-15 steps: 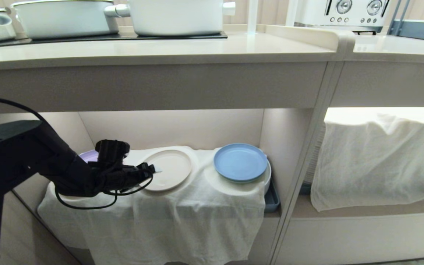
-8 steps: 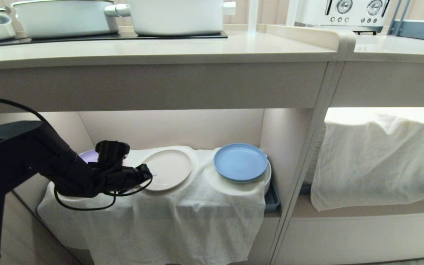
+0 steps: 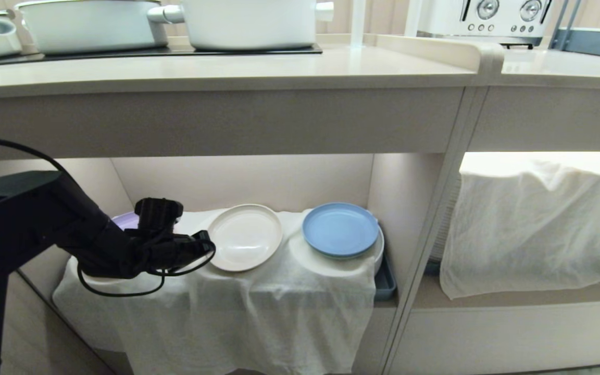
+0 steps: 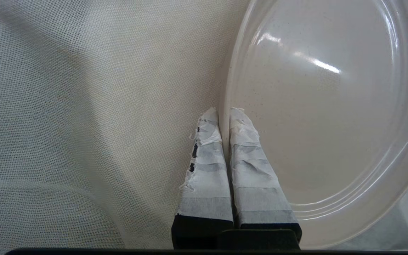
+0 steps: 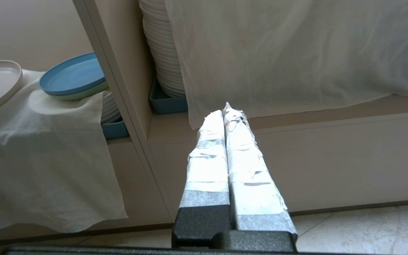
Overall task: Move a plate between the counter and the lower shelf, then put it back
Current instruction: Pick up the plate in the cupboard
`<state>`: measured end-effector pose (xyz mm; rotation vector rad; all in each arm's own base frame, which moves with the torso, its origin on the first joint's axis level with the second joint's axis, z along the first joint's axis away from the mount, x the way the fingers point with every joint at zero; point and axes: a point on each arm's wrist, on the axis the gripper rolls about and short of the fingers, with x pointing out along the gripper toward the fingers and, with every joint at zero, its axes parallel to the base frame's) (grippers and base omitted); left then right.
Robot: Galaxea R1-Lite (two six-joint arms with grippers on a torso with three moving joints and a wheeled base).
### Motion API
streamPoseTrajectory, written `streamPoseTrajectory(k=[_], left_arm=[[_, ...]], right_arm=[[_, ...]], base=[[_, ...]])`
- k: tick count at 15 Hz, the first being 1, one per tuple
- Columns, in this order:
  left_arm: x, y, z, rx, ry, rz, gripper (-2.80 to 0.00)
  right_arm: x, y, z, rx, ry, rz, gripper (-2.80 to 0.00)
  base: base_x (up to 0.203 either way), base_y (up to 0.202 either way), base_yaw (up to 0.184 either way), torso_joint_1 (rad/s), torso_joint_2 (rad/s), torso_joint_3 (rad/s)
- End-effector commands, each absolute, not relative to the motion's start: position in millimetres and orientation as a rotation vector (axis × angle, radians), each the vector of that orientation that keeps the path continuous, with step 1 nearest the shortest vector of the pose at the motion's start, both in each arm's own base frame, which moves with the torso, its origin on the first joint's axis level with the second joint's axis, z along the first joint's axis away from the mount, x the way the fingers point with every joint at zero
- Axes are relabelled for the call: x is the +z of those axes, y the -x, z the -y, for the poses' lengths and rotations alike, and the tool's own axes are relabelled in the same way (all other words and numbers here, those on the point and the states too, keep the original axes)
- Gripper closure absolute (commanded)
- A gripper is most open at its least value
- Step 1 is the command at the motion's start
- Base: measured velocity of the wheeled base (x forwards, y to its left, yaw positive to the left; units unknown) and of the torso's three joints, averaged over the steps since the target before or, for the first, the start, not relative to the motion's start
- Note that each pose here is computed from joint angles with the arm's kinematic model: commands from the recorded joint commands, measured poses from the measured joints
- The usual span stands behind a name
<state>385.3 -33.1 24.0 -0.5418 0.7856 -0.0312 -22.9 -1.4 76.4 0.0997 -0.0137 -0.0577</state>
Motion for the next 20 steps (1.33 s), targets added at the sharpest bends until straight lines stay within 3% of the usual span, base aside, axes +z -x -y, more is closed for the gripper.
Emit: streamPoseTrajectory(k=[1, 20], left_arm=[[24.7, -385.6, 32.3, -0.03, 0.545, -0.781, 0.0], [33.7, -361.4, 26.9, 0.03, 0.532, -0.758, 0.0]], right_arm=[[76.5, 22.8, 1.4, -0.058, -0.1, 0.013, 0.0], [76.4, 22.8, 1.4, -0.058, -0.1, 0.012, 0.0]], base=[[0.0, 0.0, 0.0, 0.0, 0.0, 0.0], [0.0, 0.0, 0.0, 0.0, 0.0, 0.0]])
